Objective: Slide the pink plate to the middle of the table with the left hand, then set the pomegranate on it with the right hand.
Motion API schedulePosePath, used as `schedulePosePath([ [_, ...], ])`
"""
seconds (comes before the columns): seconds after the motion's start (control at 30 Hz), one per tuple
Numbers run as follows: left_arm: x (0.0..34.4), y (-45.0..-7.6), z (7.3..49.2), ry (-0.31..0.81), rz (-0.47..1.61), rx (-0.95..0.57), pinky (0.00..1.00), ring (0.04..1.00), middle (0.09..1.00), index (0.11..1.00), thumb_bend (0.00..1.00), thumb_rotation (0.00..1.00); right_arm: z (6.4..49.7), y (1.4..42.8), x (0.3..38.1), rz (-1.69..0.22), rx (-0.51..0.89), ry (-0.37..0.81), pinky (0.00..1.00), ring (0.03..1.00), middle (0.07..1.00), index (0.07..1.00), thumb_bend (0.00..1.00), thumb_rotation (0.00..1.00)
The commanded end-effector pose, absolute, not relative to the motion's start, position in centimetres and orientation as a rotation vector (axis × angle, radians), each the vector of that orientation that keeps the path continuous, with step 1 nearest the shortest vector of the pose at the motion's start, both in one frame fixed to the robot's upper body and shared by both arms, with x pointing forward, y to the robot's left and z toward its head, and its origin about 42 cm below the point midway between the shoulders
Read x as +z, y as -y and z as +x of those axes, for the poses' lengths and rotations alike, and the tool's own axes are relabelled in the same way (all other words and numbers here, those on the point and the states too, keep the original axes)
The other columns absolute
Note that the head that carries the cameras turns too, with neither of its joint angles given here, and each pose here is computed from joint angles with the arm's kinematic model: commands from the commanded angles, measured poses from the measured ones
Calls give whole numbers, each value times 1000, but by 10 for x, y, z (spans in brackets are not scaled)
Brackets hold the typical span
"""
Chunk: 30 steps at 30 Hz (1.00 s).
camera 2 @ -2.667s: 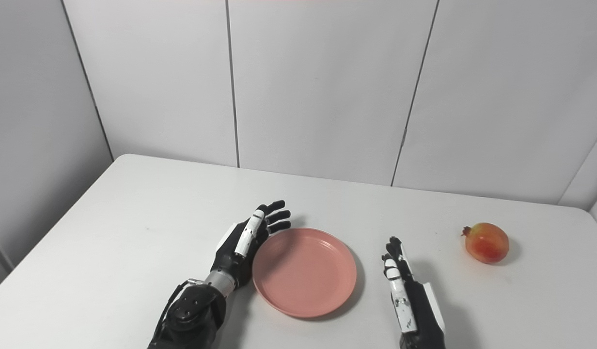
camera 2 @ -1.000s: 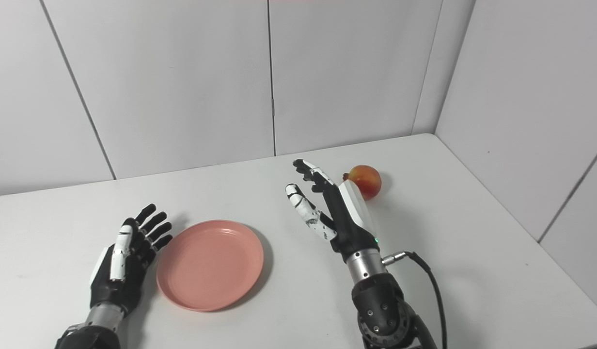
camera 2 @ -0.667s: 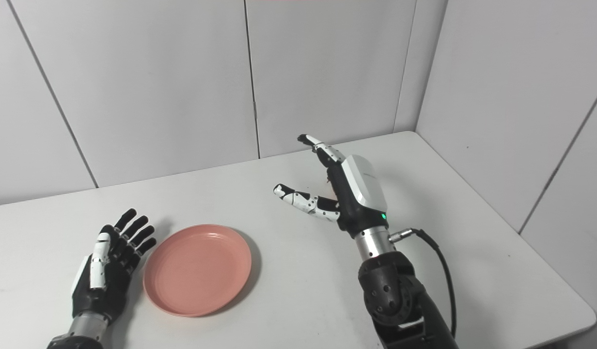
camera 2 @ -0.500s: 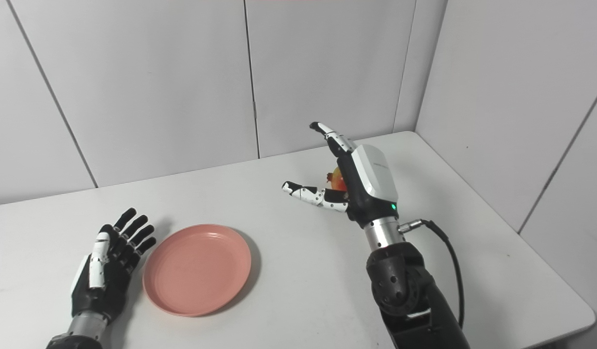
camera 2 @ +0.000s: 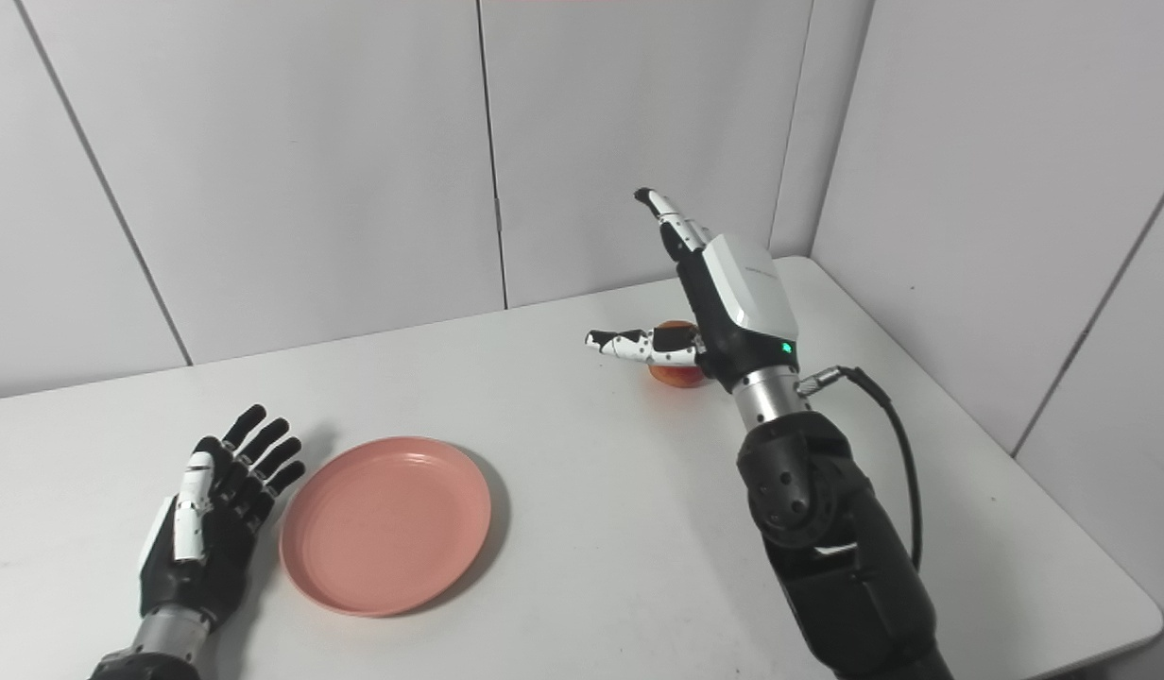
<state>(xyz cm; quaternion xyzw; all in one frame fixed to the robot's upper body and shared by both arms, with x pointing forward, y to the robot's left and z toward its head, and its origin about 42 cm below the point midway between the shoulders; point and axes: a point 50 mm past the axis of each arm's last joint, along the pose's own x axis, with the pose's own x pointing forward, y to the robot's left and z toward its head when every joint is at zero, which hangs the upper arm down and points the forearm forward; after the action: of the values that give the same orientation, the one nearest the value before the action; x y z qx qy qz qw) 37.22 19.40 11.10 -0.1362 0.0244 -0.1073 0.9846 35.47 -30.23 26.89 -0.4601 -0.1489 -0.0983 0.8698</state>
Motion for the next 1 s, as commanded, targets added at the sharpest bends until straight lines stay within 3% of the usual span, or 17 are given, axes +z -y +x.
schedulePosePath([
  [0.0, 97, -197, 367, -119, -268, -209, 846, 851, 864, 853, 388, 1000, 363, 313, 293, -973, -244, 333, 765, 880, 936, 937, 906, 336],
  [0.37, 98, -198, 366, -119, -266, -208, 845, 850, 864, 855, 370, 1000, 381, 339, 291, -1015, -229, 185, 765, 888, 947, 950, 926, 315],
  [0.97, 98, -202, 364, -123, -247, -212, 845, 853, 868, 855, 388, 1000, 409, 358, 271, -1053, -181, 11, 788, 890, 945, 950, 997, 431],
])
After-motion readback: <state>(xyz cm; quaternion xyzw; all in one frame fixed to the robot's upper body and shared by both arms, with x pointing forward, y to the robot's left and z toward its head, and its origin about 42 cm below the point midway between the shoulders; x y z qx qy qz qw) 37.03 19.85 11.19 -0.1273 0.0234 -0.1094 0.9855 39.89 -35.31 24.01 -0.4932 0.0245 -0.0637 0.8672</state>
